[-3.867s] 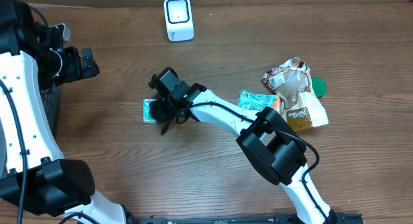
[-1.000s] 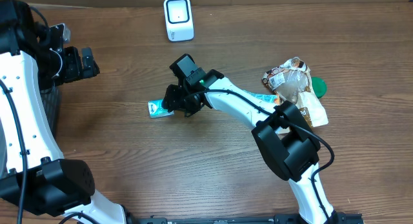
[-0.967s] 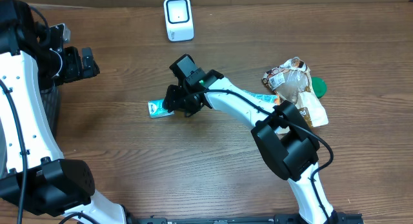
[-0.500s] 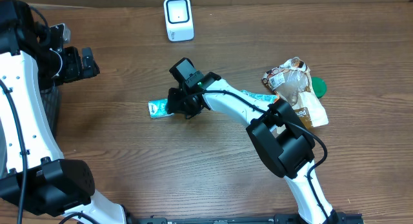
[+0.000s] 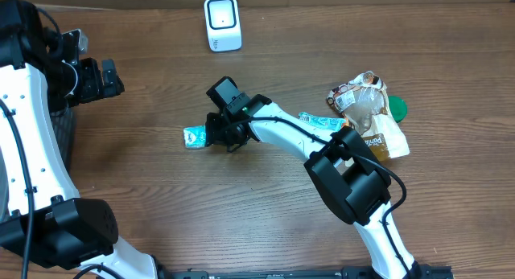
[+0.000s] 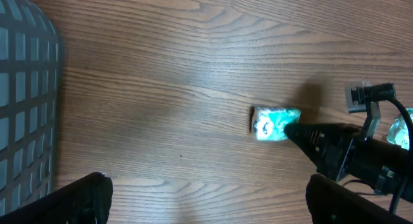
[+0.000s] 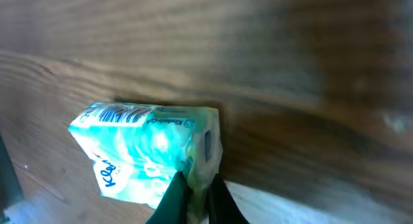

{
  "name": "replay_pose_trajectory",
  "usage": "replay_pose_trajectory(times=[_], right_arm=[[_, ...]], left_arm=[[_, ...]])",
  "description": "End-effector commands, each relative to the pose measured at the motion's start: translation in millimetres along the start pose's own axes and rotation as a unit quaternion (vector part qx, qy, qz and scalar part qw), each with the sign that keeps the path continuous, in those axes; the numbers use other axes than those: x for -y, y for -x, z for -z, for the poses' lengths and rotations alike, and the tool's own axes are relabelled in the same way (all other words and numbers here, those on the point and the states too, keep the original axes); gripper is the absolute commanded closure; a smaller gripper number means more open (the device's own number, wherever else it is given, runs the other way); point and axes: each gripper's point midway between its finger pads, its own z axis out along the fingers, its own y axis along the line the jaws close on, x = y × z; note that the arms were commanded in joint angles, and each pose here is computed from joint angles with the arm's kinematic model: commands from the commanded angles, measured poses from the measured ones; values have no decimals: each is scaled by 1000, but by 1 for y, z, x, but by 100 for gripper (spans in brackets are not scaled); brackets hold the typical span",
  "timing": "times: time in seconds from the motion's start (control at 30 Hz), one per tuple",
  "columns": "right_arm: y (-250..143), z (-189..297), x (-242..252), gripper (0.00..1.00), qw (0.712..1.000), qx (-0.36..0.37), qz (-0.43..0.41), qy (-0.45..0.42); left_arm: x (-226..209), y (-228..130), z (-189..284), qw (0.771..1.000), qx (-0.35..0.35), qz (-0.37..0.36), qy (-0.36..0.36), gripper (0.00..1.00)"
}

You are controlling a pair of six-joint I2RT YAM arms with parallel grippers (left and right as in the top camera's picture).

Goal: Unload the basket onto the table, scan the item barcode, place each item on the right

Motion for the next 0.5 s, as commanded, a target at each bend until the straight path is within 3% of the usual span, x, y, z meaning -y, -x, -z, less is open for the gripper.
replay_pose_trajectory(times=[0.0,0.1,0.3,0.47], right_arm=[[-8,2,23,96,999,-41,14,-6],[3,30,9,96,996,-46,54,52],[29,108,13,96,990,-9,111,83],[21,129,31,96,962,-18,264,67]], left_arm=[[-1,1,3,1000,5,-7,2,0],[-1,1,3,1000,5,-7,2,0],[-1,1,3,1000,5,-7,2,0],[-1,1,3,1000,5,-7,2,0]])
